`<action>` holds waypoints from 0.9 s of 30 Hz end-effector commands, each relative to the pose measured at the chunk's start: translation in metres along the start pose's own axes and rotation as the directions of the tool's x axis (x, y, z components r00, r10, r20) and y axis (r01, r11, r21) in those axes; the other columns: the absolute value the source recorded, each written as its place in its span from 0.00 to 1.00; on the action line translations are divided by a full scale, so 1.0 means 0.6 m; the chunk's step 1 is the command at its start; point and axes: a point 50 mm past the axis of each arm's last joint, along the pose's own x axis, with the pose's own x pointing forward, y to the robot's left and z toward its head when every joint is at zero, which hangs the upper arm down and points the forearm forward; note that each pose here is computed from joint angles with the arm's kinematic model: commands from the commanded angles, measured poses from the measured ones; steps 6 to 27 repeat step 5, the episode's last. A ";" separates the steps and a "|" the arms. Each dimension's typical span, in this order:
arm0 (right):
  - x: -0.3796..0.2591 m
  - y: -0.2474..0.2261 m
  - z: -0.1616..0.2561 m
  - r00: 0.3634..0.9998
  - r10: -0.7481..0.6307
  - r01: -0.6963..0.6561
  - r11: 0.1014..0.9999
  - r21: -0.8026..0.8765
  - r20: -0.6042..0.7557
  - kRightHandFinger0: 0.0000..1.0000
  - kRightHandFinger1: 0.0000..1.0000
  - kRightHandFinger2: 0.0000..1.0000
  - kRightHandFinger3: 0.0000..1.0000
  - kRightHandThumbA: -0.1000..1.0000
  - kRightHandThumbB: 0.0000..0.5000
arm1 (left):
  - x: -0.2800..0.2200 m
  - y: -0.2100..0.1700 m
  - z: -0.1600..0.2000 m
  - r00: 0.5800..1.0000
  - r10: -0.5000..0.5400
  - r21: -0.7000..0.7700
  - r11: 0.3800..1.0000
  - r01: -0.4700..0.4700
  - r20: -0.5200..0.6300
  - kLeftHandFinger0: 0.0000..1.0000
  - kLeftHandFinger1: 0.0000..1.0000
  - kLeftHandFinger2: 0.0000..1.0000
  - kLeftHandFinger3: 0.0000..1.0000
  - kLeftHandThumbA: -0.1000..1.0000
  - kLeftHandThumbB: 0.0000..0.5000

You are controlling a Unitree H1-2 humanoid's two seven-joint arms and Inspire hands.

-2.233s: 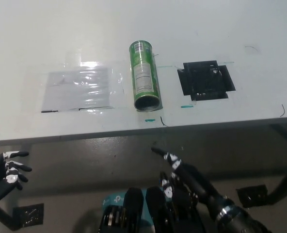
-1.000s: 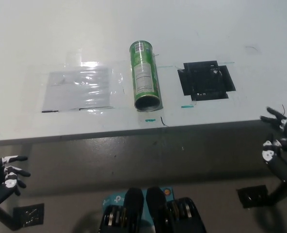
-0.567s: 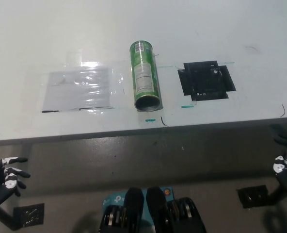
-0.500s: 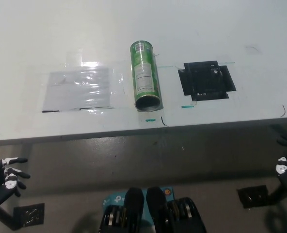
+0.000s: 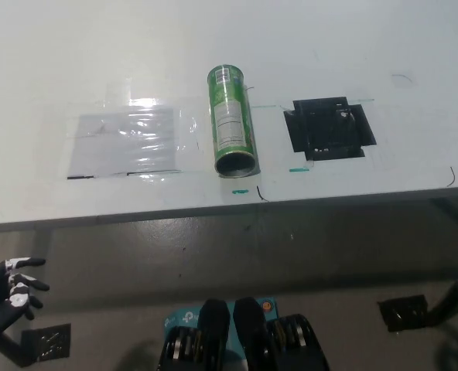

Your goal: The robot uses its right hand finger to pull out the chips tray kept inside a container in the middle of the desk

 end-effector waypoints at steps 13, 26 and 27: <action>0.005 -0.001 0.015 0.999 -0.030 0.029 0.999 0.046 0.013 0.00 0.00 0.64 0.71 0.00 0.35 | -0.008 -0.001 0.008 0.999 -0.010 0.012 1.000 0.009 0.045 0.34 0.37 0.44 0.63 0.00 0.27; 0.005 -0.001 0.015 0.999 -0.030 0.029 0.999 0.046 0.013 0.00 0.00 0.64 0.71 0.00 0.35 | -0.008 -0.001 0.008 0.999 -0.010 0.012 1.000 0.009 0.045 0.34 0.37 0.44 0.63 0.00 0.27; 0.005 -0.001 0.015 0.999 -0.030 0.029 0.999 0.046 0.013 0.00 0.00 0.64 0.71 0.00 0.35 | -0.008 -0.001 0.008 0.999 -0.010 0.012 1.000 0.009 0.045 0.34 0.37 0.44 0.63 0.00 0.27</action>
